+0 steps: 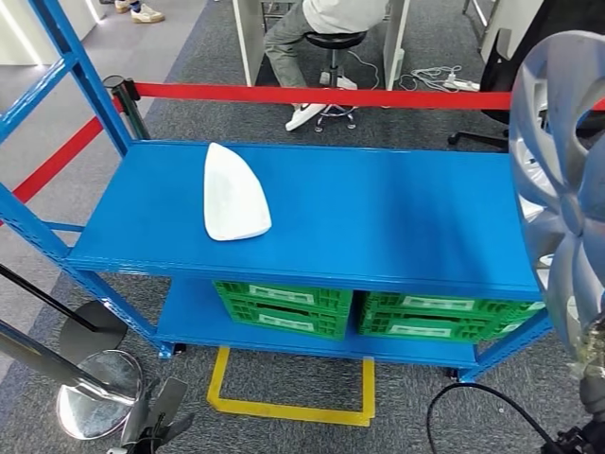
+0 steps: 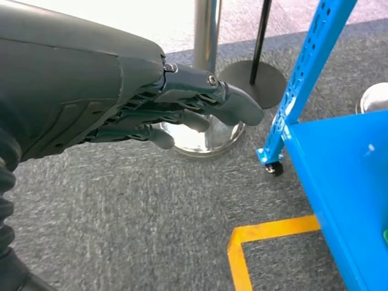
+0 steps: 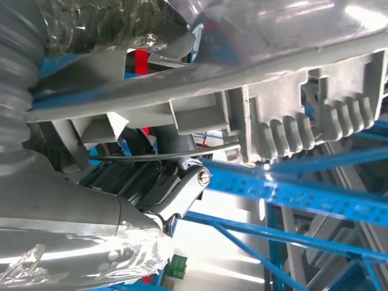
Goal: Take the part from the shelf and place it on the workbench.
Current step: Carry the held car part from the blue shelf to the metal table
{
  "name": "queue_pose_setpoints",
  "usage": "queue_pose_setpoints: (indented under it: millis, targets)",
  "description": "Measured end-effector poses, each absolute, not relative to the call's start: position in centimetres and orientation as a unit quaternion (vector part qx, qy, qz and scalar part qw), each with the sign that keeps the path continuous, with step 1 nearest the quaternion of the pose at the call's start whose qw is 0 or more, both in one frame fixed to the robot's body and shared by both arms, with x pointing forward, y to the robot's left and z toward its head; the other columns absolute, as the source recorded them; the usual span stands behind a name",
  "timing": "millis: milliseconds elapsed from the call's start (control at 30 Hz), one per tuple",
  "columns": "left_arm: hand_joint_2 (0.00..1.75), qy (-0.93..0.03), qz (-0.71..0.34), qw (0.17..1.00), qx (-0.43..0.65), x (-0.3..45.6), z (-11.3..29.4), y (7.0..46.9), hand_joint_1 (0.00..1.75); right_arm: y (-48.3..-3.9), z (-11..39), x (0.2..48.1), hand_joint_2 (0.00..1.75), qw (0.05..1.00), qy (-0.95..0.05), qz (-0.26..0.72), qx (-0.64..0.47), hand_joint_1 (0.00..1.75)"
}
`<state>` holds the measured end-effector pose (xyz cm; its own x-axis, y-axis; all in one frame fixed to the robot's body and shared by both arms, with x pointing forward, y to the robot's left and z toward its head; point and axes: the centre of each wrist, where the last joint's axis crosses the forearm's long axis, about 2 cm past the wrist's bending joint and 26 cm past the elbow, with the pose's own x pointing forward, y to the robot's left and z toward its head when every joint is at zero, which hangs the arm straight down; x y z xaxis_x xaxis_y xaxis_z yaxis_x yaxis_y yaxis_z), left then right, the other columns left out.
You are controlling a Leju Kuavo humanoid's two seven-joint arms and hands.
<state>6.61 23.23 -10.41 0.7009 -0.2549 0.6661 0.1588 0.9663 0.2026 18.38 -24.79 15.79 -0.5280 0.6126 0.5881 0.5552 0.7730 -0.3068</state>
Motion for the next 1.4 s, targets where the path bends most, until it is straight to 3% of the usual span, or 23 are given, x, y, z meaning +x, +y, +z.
queue_pose_setpoints:
  millis: [1400]
  targets:
    - [1.75, -0.367, -0.107, 0.921, 0.068, 6.72, -10.34, 22.87, 0.0, -25.3, 15.79, 18.26, 1.75, 0.378, -0.871, 0.005, -0.315, 1.75]
